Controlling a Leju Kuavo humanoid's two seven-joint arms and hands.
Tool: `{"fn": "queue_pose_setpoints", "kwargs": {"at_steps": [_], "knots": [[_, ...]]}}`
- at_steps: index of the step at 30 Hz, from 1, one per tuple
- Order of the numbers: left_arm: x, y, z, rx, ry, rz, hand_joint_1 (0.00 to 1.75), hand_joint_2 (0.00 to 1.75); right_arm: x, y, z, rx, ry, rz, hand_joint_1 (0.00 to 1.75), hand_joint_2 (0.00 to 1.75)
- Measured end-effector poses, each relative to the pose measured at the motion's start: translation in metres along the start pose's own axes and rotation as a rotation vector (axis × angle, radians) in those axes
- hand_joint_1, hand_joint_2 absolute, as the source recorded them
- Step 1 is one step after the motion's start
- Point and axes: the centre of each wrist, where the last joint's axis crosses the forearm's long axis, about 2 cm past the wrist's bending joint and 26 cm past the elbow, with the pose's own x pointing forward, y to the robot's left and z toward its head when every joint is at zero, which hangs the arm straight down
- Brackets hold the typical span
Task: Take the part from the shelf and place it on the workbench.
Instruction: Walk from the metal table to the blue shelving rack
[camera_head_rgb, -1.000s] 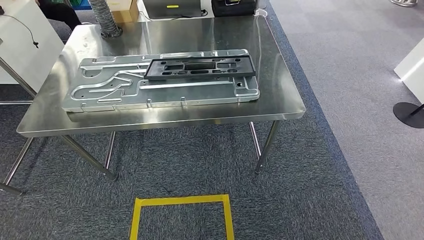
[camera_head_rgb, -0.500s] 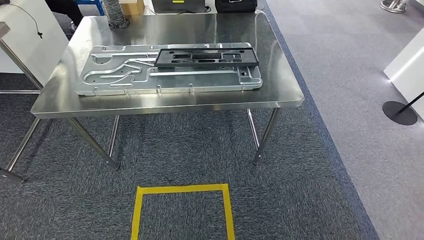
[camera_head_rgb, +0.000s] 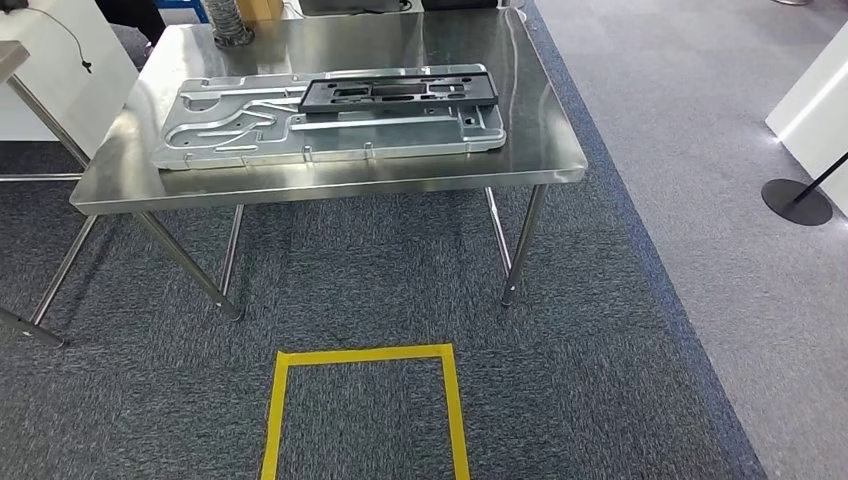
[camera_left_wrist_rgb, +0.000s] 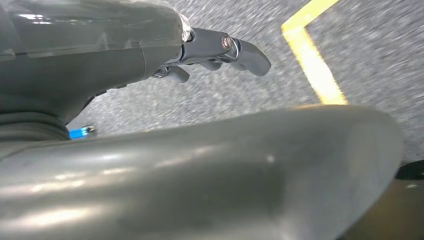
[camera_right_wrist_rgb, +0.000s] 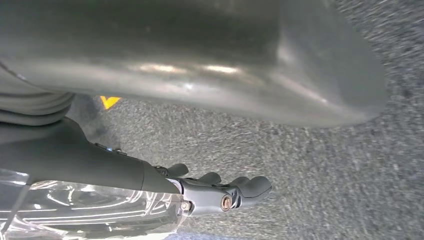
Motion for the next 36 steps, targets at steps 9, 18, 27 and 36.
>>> {"fn": "queue_pose_setpoints", "kwargs": {"at_steps": [9,18,27,36], "knots": [[0.002,0.002,-0.001,0.0,0.002,-0.008,0.0,0.0,-0.002,0.004,0.002,0.009,0.004,0.001,0.0,0.0],[0.002,0.001,0.0,0.0,-0.013,-0.007,0.0,0.0,-0.004,0.005,0.002,0.019,0.002,0.009,0.0,0.0],[0.001,0.001,0.0,-0.002,-0.009,-0.005,0.0,0.0,-0.001,0.005,0.002,0.036,-0.004,0.02,0.0,0.0],[0.0,0.003,-0.001,-0.001,0.016,-0.006,0.0,1.75,-0.002,0.012,0.004,0.157,0.031,0.143,0.0,1.75]]}}
